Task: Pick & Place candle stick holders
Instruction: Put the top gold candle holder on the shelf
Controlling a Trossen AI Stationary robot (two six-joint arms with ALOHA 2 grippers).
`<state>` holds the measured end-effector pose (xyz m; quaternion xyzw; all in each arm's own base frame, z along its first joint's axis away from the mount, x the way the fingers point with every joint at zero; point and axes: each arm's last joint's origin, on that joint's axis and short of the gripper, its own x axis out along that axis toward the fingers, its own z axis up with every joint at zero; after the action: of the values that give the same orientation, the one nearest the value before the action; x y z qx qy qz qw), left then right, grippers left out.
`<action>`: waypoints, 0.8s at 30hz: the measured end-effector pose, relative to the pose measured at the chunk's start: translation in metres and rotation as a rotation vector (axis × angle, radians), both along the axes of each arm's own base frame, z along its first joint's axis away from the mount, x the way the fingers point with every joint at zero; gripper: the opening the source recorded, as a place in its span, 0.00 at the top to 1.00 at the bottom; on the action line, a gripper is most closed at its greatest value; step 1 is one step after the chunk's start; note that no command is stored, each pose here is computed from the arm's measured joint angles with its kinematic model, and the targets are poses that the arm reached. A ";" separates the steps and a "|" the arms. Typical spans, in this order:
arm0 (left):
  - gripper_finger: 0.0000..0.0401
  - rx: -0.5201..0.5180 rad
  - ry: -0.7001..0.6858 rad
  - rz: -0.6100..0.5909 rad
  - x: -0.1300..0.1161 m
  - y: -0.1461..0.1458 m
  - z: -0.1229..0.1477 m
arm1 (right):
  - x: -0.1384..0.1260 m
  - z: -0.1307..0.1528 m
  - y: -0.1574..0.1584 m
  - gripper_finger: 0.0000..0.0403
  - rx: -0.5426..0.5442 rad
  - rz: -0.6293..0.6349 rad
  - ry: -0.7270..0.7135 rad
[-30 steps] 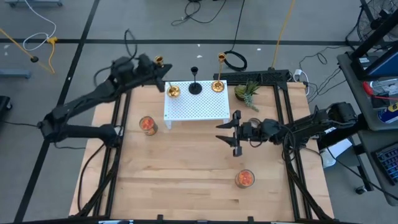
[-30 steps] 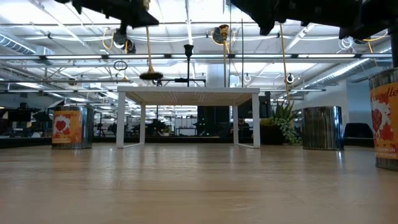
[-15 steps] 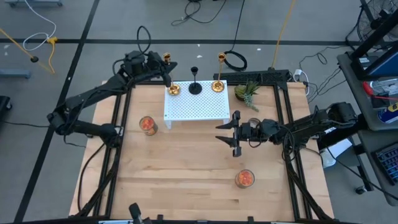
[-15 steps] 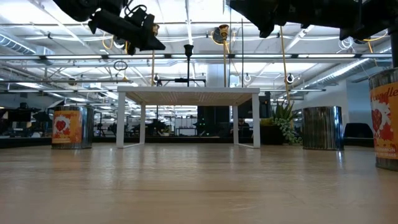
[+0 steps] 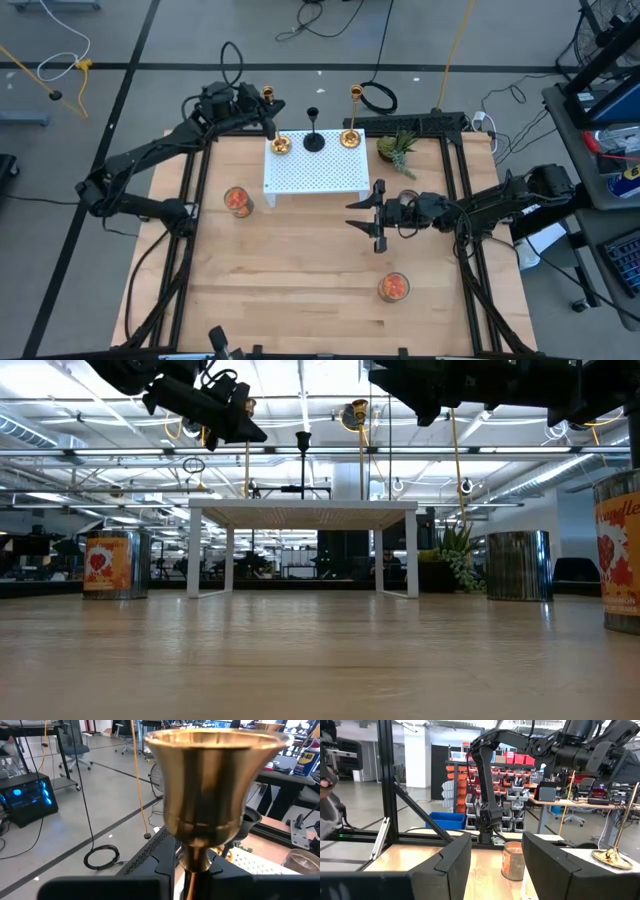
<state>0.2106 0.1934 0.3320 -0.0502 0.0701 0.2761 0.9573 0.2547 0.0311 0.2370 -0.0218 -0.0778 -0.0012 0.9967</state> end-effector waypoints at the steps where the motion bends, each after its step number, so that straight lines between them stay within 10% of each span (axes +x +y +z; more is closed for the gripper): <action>1: 0.90 0.000 0.000 0.000 0.000 0.000 0.000 | 0.000 0.000 0.000 0.57 0.000 0.000 -0.002; 24: 0.88 0.032 0.020 -0.021 0.000 0.000 0.000 | 0.000 0.000 0.000 0.57 0.001 0.000 -0.004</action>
<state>0.2108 0.1930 0.3316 -0.0315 0.0761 0.2676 0.9600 0.2547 0.0312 0.2373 -0.0214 -0.0795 -0.0011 0.9966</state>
